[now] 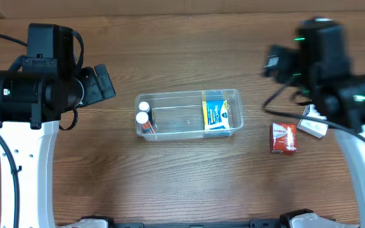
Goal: Pack container
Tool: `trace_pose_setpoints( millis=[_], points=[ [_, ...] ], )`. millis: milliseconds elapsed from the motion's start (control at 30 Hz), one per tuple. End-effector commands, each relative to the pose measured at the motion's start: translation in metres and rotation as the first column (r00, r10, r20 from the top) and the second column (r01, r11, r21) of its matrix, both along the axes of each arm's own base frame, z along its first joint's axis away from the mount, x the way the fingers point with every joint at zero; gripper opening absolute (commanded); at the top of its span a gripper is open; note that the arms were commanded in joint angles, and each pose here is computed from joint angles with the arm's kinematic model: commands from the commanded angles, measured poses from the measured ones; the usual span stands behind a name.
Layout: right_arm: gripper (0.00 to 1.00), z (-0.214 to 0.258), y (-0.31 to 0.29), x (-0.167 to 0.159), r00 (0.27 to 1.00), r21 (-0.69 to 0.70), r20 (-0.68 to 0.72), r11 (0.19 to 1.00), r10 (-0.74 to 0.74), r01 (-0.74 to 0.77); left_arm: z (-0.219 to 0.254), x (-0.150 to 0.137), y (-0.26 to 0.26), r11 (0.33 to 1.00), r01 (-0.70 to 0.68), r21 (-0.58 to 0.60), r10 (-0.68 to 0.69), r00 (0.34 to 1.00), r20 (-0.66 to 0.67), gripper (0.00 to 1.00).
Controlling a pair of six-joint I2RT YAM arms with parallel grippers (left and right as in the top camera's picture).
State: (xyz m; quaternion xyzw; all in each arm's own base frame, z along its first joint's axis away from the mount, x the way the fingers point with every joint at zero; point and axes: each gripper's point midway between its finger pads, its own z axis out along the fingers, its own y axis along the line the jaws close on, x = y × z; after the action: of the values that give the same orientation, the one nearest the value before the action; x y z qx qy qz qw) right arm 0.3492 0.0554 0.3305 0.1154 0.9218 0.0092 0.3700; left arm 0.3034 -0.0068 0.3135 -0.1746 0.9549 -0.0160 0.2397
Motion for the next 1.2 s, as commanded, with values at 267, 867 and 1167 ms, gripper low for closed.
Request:
trace_pose_setpoints(
  millis=[267, 867, 1167],
  points=[
    [1.0, -0.21, -0.211, -0.009, 0.719, 0.0, -0.569, 0.874, -0.399, 0.485, 0.003, 0.002, 0.0, 1.0, 0.018, 0.006, -0.018, 1.0, 0.01, 1.0],
    [0.76, -0.325, -0.188, -0.013, 0.609, 0.095, -0.761, 0.89, -0.224, 0.446, 0.002, 0.0, 0.001, 1.0, 0.017, 0.01, -0.017, 1.0, 0.0, 1.0],
    [0.71, -0.135, -0.103, 0.035, 0.924, 0.226, -0.381, 0.967, -0.025, 0.12, 0.002, -0.001, 0.001, 1.0, 0.017, 0.01, -0.017, 1.0, -0.002, 1.0]
  ],
)
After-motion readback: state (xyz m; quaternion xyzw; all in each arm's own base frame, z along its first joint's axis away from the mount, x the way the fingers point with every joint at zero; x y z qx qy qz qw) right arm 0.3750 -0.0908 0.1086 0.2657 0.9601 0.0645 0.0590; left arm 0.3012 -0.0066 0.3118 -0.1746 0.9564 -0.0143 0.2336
